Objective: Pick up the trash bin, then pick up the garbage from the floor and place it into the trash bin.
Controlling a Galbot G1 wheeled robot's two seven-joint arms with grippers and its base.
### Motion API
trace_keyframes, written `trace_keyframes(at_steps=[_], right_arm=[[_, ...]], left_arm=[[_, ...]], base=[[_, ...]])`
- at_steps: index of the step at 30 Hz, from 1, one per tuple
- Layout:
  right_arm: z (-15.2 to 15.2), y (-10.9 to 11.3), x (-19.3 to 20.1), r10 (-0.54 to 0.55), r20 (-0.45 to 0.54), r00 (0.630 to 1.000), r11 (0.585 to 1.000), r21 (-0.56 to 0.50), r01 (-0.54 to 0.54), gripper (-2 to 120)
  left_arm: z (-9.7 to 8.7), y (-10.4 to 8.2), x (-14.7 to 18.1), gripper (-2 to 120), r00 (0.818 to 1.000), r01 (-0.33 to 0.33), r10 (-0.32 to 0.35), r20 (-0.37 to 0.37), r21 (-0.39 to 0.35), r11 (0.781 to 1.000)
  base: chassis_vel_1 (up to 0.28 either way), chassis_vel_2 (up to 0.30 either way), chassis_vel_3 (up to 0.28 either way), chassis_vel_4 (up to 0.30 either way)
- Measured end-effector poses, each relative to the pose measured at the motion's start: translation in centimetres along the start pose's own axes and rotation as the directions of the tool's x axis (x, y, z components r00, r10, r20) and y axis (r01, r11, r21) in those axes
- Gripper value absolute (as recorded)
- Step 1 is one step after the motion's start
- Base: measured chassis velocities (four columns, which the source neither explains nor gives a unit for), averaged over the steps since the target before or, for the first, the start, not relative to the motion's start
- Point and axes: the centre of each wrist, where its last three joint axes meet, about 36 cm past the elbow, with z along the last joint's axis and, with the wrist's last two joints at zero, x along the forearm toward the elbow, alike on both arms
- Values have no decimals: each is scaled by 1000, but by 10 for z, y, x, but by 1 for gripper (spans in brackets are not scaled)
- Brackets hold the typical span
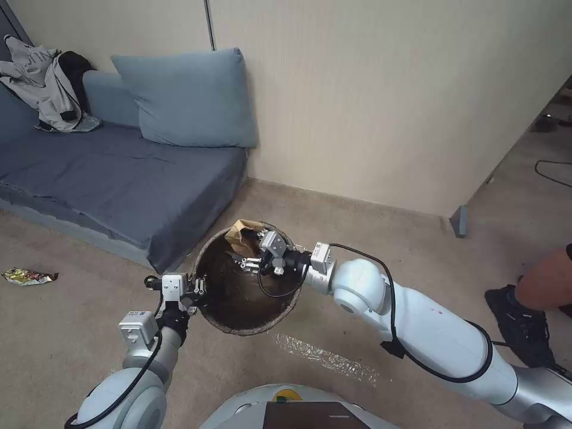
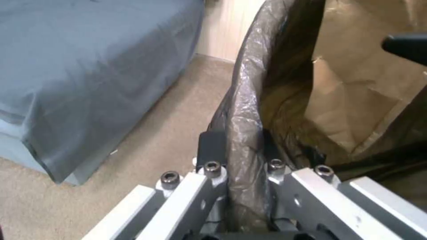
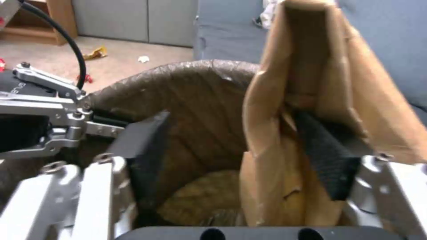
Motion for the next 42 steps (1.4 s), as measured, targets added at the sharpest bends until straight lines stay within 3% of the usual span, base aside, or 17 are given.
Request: trace_keyframes(at_steps=[3,8,42], right_arm=[[0,1,3,4,1,1000,1000,-4,-4,84],[-1,4,7,5,3,1000,1000,-7,-5,99],[-4,32,40,-18,-34,999,994,-111,14,100]], left_arm=[[-1,1,0,2,1000,1,-1,3,-1,1000],[-1,1,0,2,1000,1,-1,4,0,1000],[-2,1,-2,2,1000,-4,4,15,5,1000]], base=[[0,0,0,0],[0,0,0,0],[0,0,0,0]])
